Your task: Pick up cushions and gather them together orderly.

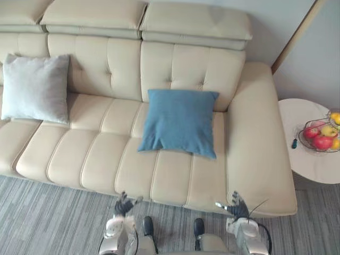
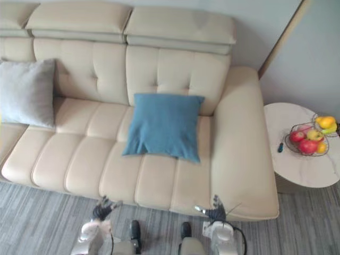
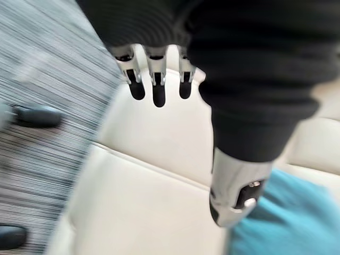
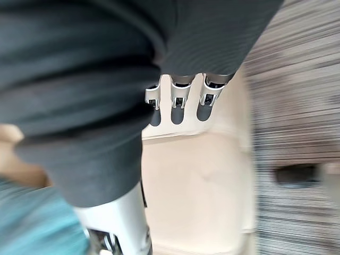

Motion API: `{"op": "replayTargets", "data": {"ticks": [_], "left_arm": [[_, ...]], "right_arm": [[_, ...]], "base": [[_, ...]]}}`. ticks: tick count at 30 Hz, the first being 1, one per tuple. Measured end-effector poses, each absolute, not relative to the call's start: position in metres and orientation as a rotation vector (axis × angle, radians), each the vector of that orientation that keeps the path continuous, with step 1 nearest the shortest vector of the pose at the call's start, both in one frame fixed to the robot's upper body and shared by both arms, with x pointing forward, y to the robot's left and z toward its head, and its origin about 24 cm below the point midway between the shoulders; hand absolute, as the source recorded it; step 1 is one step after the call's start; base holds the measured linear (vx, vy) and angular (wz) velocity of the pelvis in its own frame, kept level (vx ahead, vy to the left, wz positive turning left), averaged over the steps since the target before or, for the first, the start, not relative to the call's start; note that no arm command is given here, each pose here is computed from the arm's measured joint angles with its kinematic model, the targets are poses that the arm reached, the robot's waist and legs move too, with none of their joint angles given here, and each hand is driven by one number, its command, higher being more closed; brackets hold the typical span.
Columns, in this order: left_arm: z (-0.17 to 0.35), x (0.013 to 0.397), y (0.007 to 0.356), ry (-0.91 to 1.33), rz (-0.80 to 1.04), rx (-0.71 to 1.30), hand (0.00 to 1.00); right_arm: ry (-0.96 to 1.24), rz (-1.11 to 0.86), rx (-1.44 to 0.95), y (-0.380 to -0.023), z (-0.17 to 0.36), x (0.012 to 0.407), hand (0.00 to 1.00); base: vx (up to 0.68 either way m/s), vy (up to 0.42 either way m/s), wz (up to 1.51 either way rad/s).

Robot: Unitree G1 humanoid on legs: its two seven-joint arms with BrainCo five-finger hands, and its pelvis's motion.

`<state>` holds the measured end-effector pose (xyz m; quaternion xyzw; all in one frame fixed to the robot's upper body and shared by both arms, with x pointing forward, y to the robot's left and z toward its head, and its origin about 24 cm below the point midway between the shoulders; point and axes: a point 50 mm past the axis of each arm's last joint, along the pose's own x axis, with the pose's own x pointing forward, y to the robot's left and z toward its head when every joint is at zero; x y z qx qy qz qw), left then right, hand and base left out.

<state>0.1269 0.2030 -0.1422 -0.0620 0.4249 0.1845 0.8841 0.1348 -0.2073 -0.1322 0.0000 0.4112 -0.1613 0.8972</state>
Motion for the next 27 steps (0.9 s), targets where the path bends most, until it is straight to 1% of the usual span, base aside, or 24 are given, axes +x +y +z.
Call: {"op": "replayTargets", "data": {"ticks": [3, 7, 8, 17, 23, 27], "left_arm": [[-0.153, 0.104, 0.202, 0.976, 0.405, -0.124, 0.0], [-0.156, 0.097, 0.2, 1.006, 0.392, -0.108, 0.0], [-0.162, 0.083, 0.201, 1.072, 0.376, -0.071, 0.0], [-0.162, 0.083, 0.201, 1.072, 0.377, -0.071, 0.0], [-0.161, 0.087, 0.201, 1.065, 0.375, -0.066, 0.0], [-0.159, 0.095, 0.201, 1.044, 0.369, -0.053, 0.0]], "right_arm": [[0.934, -0.367, 0.022, -0.209, -0.143, 0.117, 0.0], [0.989, -0.396, 0.042, -0.21, -0.149, 0.102, 0.0], [1.099, -0.446, 0.084, -0.213, -0.16, 0.086, 0.0], [1.104, -0.444, 0.083, -0.213, -0.161, 0.086, 0.0], [1.125, -0.415, 0.039, -0.212, -0.161, 0.087, 0.0], [1.092, -0.361, -0.018, -0.208, -0.157, 0.107, 0.0]], "base": [[0.05, 0.015, -0.31], [0.0, 0.003, -0.03], [0.0, 0.0, 0.0], [0.0, 0.0, 0.0], [0.0, 0.0, -0.09], [-0.06, -0.001, -0.78]]}}
